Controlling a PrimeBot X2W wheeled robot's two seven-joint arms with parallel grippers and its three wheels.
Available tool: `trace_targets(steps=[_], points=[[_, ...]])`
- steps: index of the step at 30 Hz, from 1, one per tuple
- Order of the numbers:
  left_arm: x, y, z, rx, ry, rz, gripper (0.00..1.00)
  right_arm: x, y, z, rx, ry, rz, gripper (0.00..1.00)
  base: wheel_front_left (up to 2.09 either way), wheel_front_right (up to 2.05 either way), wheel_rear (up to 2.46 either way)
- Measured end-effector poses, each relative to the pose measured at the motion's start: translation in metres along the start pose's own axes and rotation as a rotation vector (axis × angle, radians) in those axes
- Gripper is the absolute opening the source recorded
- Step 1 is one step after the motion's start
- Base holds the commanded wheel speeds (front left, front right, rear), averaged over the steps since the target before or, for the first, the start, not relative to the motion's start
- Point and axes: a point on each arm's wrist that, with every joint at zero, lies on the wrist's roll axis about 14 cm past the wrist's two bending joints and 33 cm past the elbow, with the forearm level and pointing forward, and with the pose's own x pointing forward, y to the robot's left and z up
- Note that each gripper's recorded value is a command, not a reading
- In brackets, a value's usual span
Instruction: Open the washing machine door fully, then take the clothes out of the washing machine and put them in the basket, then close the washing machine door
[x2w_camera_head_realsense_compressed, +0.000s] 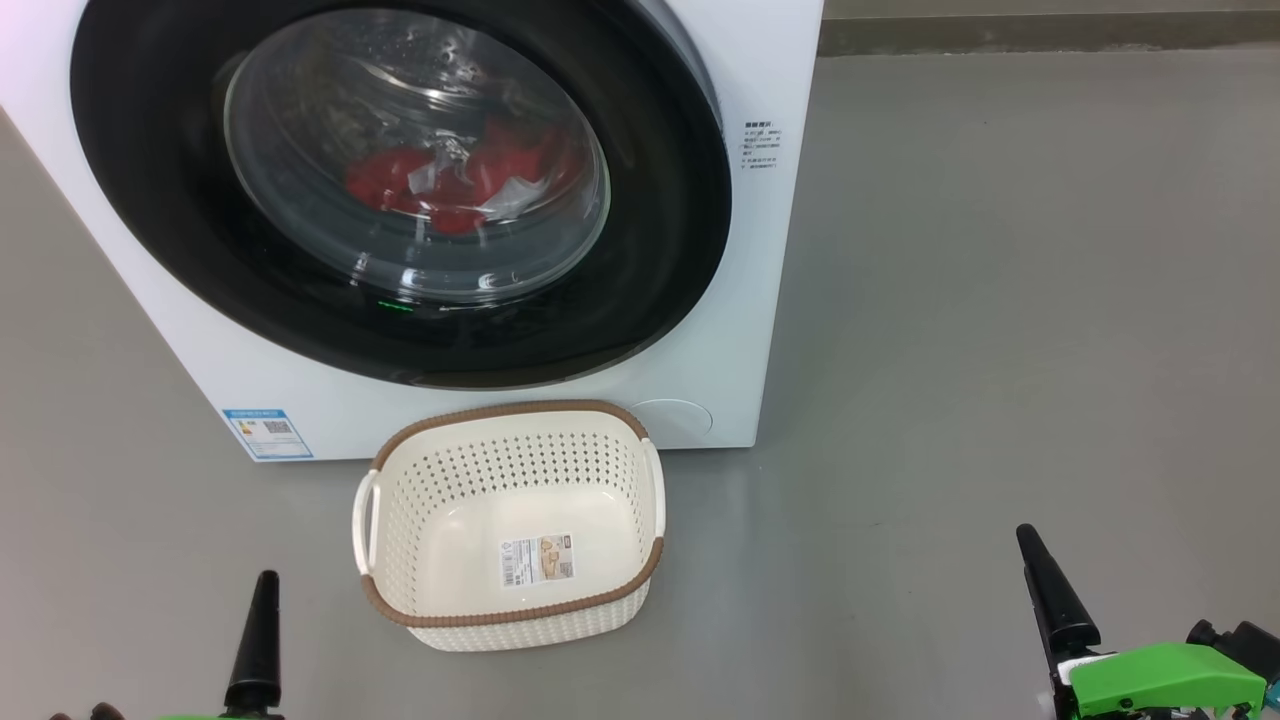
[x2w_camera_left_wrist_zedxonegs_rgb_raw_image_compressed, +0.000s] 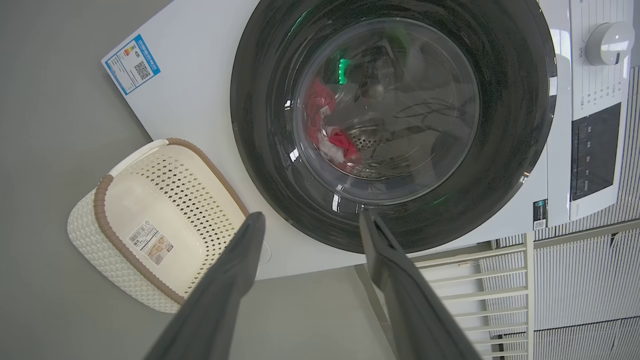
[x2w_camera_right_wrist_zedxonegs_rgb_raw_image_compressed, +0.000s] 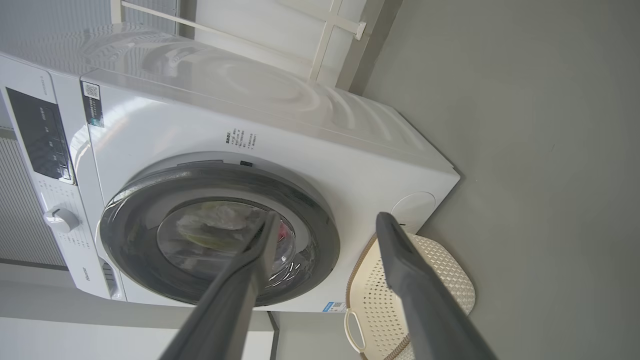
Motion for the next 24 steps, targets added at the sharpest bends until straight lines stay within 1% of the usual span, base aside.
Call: trace_targets(steps=[8, 24], points=[[0.001, -0.004, -0.001, 0.123, -0.003, -0.010, 1.00, 0.000, -0.003, -0.001, -0.137, 0.008, -0.007, 1.00, 0.00, 0.00, 0.00], [0.002, -0.011, -0.003, 0.365, -0.009, -0.038, 1.00, 0.004, 0.005, 0.001, -0.392, 0.013, 0.025, 1.00, 0.00, 0.00, 0.00]])
